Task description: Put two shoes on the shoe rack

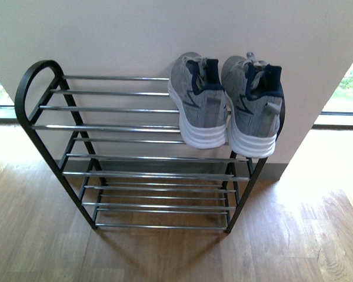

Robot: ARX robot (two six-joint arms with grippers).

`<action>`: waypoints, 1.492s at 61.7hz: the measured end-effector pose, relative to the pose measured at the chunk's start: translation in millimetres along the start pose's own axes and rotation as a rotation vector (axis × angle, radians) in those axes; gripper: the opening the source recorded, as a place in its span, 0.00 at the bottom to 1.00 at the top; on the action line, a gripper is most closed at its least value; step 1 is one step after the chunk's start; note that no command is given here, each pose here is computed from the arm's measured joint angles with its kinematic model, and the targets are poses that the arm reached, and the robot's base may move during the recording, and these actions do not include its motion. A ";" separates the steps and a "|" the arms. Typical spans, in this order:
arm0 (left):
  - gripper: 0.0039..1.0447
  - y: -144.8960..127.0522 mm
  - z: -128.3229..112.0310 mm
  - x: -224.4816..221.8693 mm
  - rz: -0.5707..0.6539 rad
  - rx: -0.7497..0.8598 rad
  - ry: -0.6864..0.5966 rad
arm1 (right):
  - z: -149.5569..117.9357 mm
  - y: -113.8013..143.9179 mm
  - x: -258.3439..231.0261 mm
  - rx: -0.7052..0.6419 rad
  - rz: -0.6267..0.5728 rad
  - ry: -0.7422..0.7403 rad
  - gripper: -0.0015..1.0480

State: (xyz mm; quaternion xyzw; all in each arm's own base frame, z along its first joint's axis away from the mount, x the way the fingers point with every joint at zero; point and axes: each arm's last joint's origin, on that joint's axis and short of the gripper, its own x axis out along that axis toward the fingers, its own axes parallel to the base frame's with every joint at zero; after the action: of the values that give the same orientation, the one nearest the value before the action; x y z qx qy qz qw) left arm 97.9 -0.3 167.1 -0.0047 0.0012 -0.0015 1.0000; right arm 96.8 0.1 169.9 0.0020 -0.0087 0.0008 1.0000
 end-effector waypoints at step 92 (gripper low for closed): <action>0.91 0.0 0.0 0.0 -0.001 0.001 0.000 | -0.2 -0.1 0.0 -0.001 -0.003 0.002 0.91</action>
State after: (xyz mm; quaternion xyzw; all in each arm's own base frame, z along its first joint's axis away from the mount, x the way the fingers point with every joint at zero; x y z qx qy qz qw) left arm 97.8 -0.4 167.1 -0.0041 0.0012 -0.0021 1.0000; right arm 96.8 0.0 169.7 0.0016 -0.0079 -0.0009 1.0000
